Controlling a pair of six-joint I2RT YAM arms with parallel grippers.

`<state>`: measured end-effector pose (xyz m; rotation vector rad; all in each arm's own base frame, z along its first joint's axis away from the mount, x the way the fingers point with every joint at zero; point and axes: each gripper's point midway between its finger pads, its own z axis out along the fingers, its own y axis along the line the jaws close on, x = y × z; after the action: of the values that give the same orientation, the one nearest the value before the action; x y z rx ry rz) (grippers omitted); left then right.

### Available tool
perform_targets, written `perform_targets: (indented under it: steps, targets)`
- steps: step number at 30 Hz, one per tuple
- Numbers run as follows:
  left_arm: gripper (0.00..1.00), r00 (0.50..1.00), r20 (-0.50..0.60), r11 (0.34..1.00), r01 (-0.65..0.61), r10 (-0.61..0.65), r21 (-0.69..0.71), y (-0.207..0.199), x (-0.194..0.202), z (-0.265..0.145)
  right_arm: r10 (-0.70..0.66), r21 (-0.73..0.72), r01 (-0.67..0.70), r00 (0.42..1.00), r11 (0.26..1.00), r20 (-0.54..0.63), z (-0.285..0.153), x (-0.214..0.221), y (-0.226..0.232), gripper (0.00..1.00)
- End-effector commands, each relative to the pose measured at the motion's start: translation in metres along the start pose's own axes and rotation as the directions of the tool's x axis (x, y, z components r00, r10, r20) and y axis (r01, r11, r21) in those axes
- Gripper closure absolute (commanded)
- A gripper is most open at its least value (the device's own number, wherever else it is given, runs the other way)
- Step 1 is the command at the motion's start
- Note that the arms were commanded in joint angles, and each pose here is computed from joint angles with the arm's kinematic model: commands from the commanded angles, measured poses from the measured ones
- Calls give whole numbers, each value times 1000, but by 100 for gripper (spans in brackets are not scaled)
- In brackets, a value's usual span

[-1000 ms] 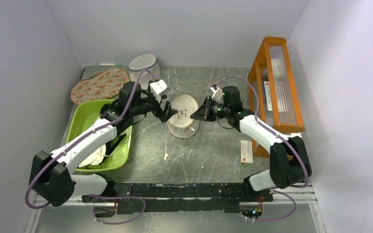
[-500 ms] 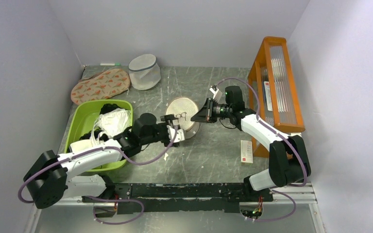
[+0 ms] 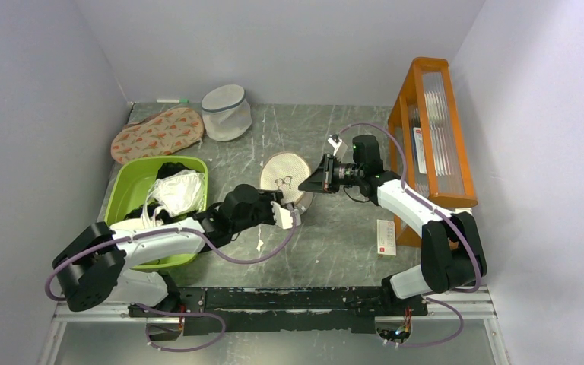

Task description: Unzip the laundry bag and remove the bra

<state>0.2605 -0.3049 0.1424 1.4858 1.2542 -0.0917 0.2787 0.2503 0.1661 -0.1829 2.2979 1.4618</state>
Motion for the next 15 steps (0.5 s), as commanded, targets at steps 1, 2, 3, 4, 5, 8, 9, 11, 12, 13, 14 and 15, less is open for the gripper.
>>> perform_targets:
  steps: [1,2,3,4,5,8,9,11,12,13,14,15]
  targets:
    - [49,999,11,998,33,-33,-51,20,-15,3,-41,2,41,999,999,11,-2,-6,4,100]
    - [51,999,14,998,53,-53,-43,20,-18,4,-45,7,45,999,999,16,-1,-8,3,100]
    - [54,997,14,997,72,-71,-31,19,-20,5,-49,5,49,999,999,22,0,-11,3,100]
    - [56,997,15,997,80,-80,-19,19,-22,7,-54,1,53,998,999,26,2,-15,4,100]
    - [59,995,7,995,99,-99,-8,17,-21,8,-54,5,54,998,999,26,5,-19,2,100]
    - [71,991,-9,990,134,-134,35,12,-25,12,-63,15,63,998,998,26,9,-28,1,100]
    - [76,989,-10,989,145,-144,42,13,-27,13,-65,16,65,998,998,26,10,-31,1,100]
    - [84,987,-13,986,161,-161,52,12,-28,13,-71,23,70,997,997,30,11,-36,2,100]
    - [86,985,-11,984,171,-171,54,12,-29,13,-73,31,72,997,997,31,10,-36,0,99]
    - [89,983,-6,982,183,-183,52,14,-32,13,-98,36,96,994,995,46,9,-44,6,96]
    - [91,981,-3,979,196,-196,51,16,-34,13,-108,66,105,993,992,54,7,-47,4,93]
    - [93,977,-5,976,214,-214,45,19,-36,13,-120,106,113,991,988,63,5,-50,-1,88]
